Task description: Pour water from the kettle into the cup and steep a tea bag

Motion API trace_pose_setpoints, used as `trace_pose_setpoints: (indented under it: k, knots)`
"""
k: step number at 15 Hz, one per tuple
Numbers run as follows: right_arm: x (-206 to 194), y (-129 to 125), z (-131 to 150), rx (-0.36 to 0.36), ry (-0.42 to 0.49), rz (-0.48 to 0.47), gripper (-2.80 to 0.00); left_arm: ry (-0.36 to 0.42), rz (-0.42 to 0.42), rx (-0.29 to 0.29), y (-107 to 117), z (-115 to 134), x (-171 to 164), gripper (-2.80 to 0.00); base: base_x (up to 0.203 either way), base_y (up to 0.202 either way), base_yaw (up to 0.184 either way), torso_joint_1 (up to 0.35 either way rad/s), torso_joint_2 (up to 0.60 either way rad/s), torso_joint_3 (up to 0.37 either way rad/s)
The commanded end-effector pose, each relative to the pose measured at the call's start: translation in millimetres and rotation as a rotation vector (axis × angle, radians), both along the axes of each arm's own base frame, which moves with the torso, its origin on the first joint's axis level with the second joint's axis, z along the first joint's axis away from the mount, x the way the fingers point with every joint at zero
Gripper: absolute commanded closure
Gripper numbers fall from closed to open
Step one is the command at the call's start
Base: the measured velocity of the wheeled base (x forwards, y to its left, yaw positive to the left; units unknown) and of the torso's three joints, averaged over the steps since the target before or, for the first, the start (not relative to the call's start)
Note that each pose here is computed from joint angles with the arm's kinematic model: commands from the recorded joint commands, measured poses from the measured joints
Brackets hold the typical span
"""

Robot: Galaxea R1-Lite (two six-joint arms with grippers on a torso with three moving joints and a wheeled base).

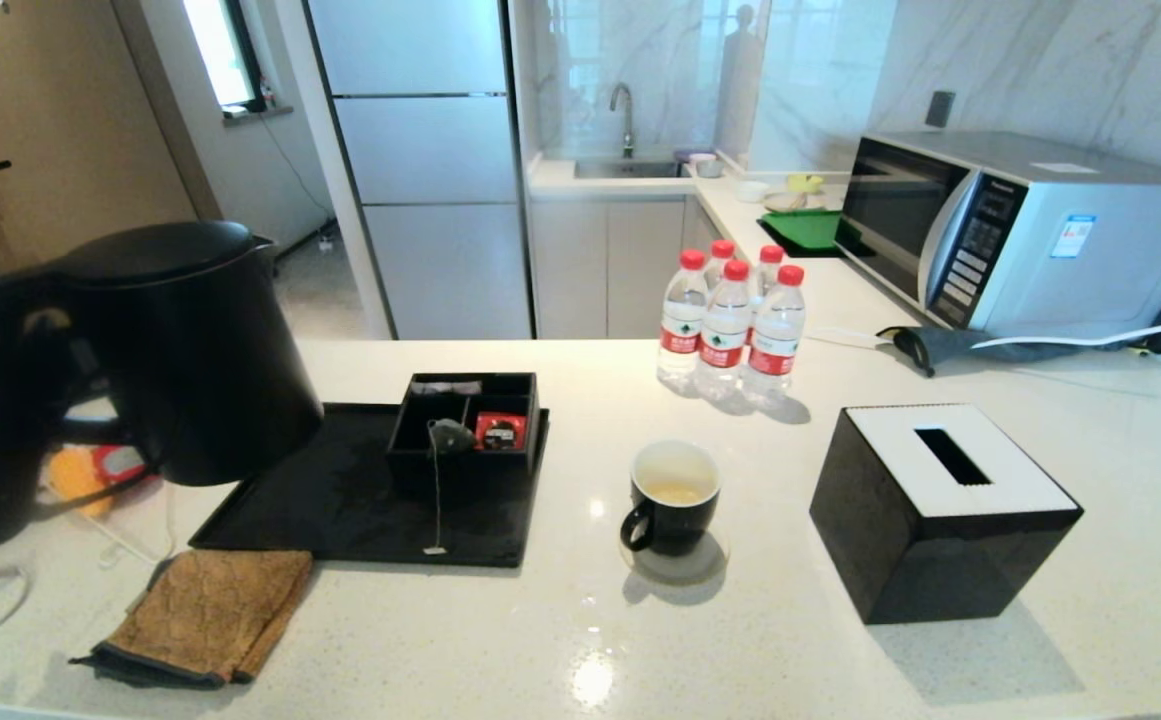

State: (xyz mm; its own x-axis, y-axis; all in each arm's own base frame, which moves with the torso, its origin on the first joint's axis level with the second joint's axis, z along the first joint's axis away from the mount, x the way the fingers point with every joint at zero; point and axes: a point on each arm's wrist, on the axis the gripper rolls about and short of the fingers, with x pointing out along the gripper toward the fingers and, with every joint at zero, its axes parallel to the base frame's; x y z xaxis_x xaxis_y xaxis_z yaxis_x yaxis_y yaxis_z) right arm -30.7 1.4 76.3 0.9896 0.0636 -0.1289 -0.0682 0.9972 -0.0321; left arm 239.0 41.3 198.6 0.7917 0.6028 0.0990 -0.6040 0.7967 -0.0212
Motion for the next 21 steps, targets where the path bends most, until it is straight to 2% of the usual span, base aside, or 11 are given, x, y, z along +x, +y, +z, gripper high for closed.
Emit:
trace_pose_setpoints:
  k: [1, 9, 12, 17, 21]
  knots:
    - [0.1, 0.0, -0.1, -0.001, 0.002, 0.001, 0.0, 0.055, 0.013, -0.027, 5.1, -18.9, 3.6, 0.0, 0.0, 0.0, 0.0, 0.0, 0.0, 0.0]
    - [0.1, 0.0, -0.1, -0.001, 0.002, 0.001, 0.0, 0.055, -0.004, -0.028, 11.1, -79.7, 47.6, 0.0, 0.0, 0.0, 0.0, 0.0, 0.0, 0.0]
    - [0.1, 0.0, -0.1, -0.001, 0.002, 0.001, 0.0, 0.092, -0.012, -0.035, 12.5, -100.4, 60.0, 0.0, 0.0, 0.0, 0.0, 0.0, 0.0, 0.0]
    - [0.1, 0.0, -0.1, -0.001, 0.002, 0.001, 0.0, 0.056, -0.015, -0.03, 17.1, -109.2, 93.8, 0.0, 0.0, 0.0, 0.0, 0.0, 0.0, 0.0]
    - [0.1, 0.0, -0.1, -0.001, 0.002, 0.001, 0.0, 0.057, -0.02, -0.029, 17.7, -119.7, 110.0, 0.0, 0.0, 0.0, 0.0, 0.0, 0.0, 0.0]
